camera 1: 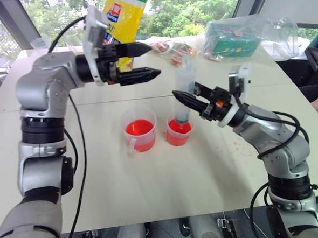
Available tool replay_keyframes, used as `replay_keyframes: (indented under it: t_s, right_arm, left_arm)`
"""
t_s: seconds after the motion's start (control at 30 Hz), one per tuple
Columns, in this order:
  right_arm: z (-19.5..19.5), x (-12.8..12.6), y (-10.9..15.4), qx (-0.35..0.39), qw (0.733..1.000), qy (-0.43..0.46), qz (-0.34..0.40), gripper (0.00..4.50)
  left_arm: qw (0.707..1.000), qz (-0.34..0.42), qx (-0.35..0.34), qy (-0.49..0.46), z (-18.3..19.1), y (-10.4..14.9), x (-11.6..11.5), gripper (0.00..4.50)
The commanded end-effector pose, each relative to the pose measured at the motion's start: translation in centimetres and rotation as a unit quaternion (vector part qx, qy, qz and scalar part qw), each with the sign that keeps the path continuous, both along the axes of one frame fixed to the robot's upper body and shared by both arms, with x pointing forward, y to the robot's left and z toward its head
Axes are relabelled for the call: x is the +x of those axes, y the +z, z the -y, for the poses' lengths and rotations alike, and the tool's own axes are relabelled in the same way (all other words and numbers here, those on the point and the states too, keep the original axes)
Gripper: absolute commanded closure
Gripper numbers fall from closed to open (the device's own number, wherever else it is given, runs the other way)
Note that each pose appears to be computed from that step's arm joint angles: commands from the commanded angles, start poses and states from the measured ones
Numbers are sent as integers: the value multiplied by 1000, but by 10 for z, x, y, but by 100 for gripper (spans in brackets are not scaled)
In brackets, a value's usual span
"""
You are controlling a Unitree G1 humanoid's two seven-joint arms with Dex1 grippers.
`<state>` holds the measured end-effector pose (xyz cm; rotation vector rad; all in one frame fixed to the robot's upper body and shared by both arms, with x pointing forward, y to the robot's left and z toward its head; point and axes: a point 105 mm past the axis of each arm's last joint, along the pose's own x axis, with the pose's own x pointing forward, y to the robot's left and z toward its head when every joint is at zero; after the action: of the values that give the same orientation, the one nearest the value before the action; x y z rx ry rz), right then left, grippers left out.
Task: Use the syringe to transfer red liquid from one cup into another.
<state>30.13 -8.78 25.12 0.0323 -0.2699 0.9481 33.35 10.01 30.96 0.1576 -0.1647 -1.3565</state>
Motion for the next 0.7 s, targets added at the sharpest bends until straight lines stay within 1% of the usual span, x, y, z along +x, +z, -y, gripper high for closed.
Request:
replay_keyframes:
  t_s: [0.03, 0.17, 0.23, 0.3, 0.37, 0.43, 0.53, 0.6, 0.7]
  right_arm:
    - [6, -8, 34, 16, 999, -4, 46, 315]
    - [25, 6, 53, 17, 998, -60, 19, 315]
    - [43, 13, 63, 32, 995, -94, -12, 315]
    - [66, 22, 60, 20, 987, -143, -69, 315]
    - [83, 25, 44, -17, 976, -178, -123, 315]
    - [95, 24, 19, -64, 961, -198, -183, 315]
    - [113, 24, -28, -140, 919, -231, -289, 315]
    - [119, 23, -48, -159, 899, -239, -331, 315]
    - [122, 25, -73, -164, 876, -239, -386, 315]
  left_arm:
    - [1000, 15, -5, 2, -5, 6, -9, 4]
    - [1000, 6, -5, 12, -10, -2, -12, 4]
    - [1000, 4, 4, 19, -12, -9, -13, 4]
    - [1000, 0, 12, 23, -14, -17, -16, 4]
    - [999, -4, 20, 27, -15, -24, -19, 4]
    - [999, -8, 24, 29, -16, -29, -22, 4]
    - [999, -11, 31, 32, -16, -36, -26, 4]
    - [999, -14, 29, 33, -15, -37, -29, 4]
    - [999, -15, 36, 34, -14, -42, -32, 4]
